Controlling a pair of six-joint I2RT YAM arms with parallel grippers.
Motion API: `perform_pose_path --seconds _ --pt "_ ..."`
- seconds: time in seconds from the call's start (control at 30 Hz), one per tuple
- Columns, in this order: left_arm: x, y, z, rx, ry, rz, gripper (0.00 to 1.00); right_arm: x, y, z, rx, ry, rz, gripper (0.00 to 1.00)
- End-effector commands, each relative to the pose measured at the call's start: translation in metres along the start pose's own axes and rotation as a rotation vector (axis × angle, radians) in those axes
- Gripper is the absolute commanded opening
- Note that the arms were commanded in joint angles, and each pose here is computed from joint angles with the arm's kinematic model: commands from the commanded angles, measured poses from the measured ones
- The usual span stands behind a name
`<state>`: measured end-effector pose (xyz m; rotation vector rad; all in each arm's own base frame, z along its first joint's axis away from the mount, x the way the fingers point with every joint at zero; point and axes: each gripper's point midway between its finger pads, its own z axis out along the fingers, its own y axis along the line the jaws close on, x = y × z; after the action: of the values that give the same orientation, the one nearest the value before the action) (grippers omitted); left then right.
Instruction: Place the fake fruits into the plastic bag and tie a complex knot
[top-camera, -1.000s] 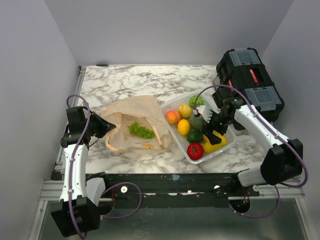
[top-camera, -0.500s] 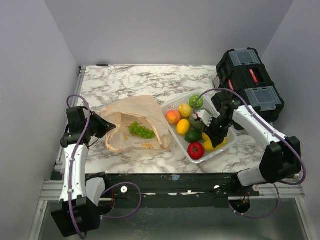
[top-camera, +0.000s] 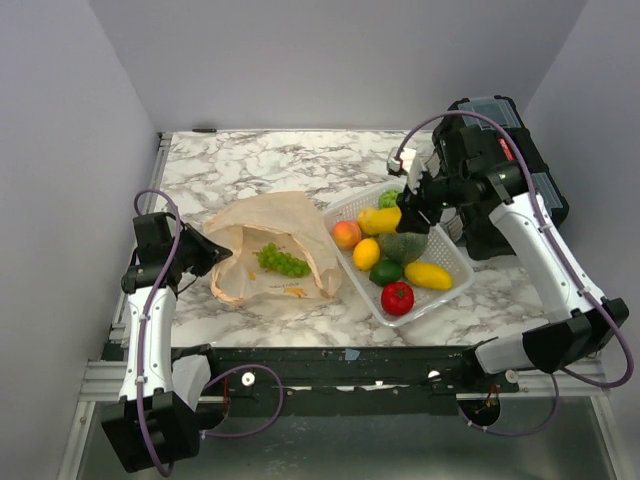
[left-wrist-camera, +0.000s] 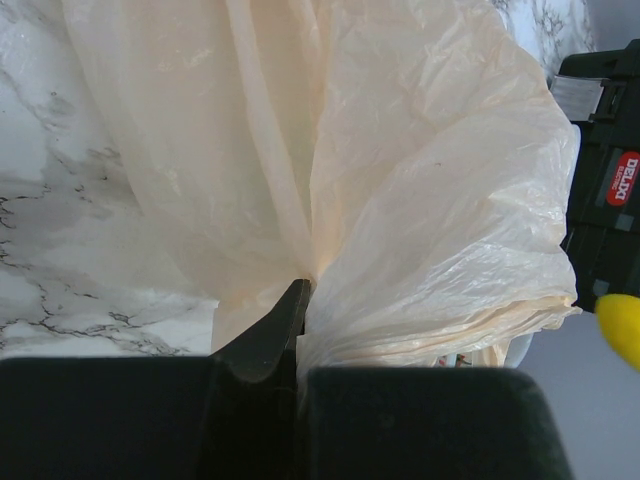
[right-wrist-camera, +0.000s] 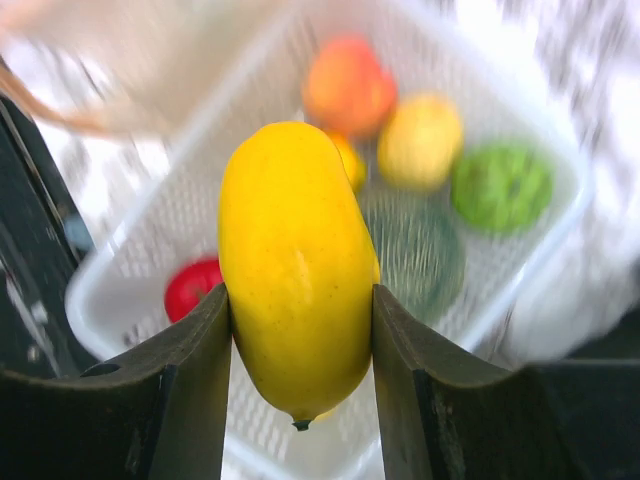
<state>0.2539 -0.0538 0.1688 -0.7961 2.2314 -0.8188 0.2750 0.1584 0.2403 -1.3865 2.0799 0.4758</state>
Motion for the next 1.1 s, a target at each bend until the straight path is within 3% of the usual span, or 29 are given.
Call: perform_pose_path --seconds 0.0,0.13,0.3,0.5,0.73,0.87,0.97,1.07 --pt "-0.002 -0.001 0.002 0.009 -0.005 -0.001 0.00 -0.111 0.046 -0.005 -0.082 -0.336 -0.129 0.16" --pt "-0.002 -0.001 0.002 0.012 -0.004 -0.001 0.00 -0.167 0.099 0.033 -0.020 -0.461 -0.288 0.12" --pt "0.000 0.000 -0.001 0.005 -0.002 0.002 0.00 -0.191 0.149 0.096 0.032 -0.444 -0.340 0.10" --pt "0.003 -0.001 -0.003 0.016 -0.008 0.005 0.00 -0.156 0.108 0.184 0.282 -0.342 -0.339 0.09" --pt "0.002 -0.001 -0.003 0.014 -0.008 0.009 0.00 -0.177 0.081 0.229 0.473 -0.472 -0.412 0.10" --pt "0.000 -0.001 -0.003 0.006 -0.007 0.009 0.00 -0.184 0.067 0.248 0.551 -0.465 -0.417 0.30" --pt "0.000 -0.001 -0.003 0.003 -0.003 0.008 0.00 -0.187 0.076 0.249 0.486 -0.461 -0.405 0.68" --pt "-0.001 -0.002 -0.003 0.002 -0.004 0.011 0.00 -0.186 0.108 0.236 0.293 -0.467 -0.390 0.86"
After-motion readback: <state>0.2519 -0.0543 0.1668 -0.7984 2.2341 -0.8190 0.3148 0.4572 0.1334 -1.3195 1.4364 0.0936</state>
